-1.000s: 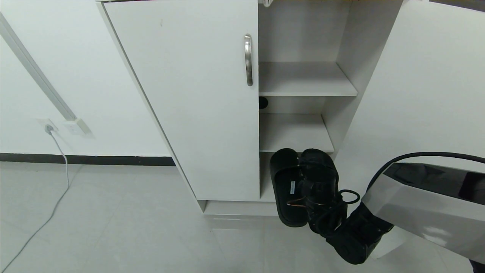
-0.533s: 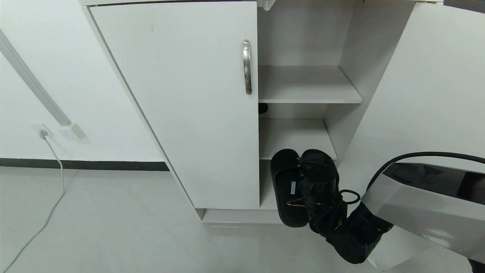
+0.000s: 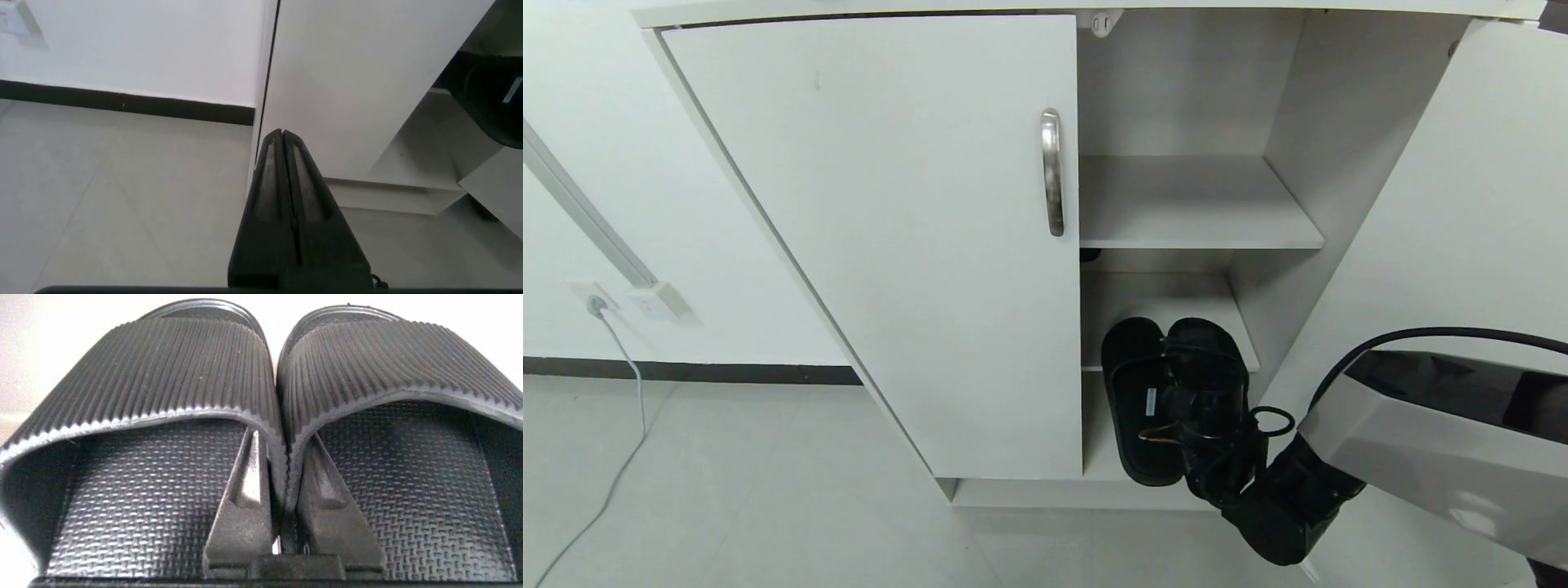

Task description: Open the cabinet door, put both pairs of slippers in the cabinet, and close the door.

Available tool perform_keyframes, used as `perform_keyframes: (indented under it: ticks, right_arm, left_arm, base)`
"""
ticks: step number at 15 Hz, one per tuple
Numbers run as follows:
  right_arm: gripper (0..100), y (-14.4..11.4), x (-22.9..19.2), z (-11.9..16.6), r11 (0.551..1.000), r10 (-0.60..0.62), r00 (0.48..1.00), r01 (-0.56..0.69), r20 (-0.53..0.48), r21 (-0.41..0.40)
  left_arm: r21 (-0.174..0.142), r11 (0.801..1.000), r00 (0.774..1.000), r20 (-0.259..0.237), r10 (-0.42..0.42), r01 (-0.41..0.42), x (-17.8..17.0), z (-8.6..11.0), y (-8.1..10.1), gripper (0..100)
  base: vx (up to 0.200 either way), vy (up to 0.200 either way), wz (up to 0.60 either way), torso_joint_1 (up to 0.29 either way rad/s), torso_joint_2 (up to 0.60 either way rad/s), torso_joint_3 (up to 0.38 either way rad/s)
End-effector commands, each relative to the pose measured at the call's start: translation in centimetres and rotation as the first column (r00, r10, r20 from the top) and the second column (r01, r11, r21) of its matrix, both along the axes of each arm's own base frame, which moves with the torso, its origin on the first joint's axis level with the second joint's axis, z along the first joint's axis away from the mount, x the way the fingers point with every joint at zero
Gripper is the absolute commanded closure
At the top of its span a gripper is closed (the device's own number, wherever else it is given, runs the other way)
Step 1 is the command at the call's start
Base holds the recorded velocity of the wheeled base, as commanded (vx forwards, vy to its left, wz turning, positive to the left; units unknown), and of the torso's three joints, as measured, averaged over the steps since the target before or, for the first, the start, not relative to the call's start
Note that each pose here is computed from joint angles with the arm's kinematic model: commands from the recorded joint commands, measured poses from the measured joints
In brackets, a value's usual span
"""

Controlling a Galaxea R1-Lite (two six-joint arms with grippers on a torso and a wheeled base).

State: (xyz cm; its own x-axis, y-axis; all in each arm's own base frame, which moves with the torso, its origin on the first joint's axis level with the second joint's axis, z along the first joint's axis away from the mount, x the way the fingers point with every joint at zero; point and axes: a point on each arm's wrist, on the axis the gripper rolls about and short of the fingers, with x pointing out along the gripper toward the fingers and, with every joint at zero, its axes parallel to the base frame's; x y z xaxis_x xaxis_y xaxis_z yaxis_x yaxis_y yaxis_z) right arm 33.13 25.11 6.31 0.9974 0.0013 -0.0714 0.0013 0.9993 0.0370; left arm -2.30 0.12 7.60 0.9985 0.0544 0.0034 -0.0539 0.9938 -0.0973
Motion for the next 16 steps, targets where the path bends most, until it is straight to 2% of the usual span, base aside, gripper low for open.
perform_keyframes:
  ticks: [1,3,7,16]
  right_arm:
    - [100,-0.2,0.5,-0.3,1.0,0.012,1.0,-0.012,-0.001,0.003]
    - [100,-0.3,1.5,0.0,0.999,0.041,0.999,-0.041,0.015,0.017]
    - [100,-0.1,5.1,-1.1,1.0,0.006,1.0,-0.006,0.03,-0.004]
    - [100,0.7,9.2,2.2,1.0,-0.023,0.997,0.023,0.074,0.006]
  left_arm:
    - [0.001,1.0,1.0,0.0,0.002,-0.002,0.0,0.0,0.0,100]
    - [-0.001,1.0,1.0,0.0,0.002,-0.002,0.0,0.0,0.0,100]
    - [0.001,1.0,1.0,-0.002,0.002,-0.002,0.0,0.0,0.0,100]
    - [0.002,1.0,1.0,0.0,0.004,-0.004,0.0,0.0,0.0,100]
  base:
    - [0.0,0.0,0.0,0.0,0.0,0.0]
    - [0.0,0.0,0.0,0.0,0.0,0.0]
    - [0.0,0.0,0.0,0.0,0.0,0.0]
    - [0.0,0.0,0.0,0.0,0.0,0.0]
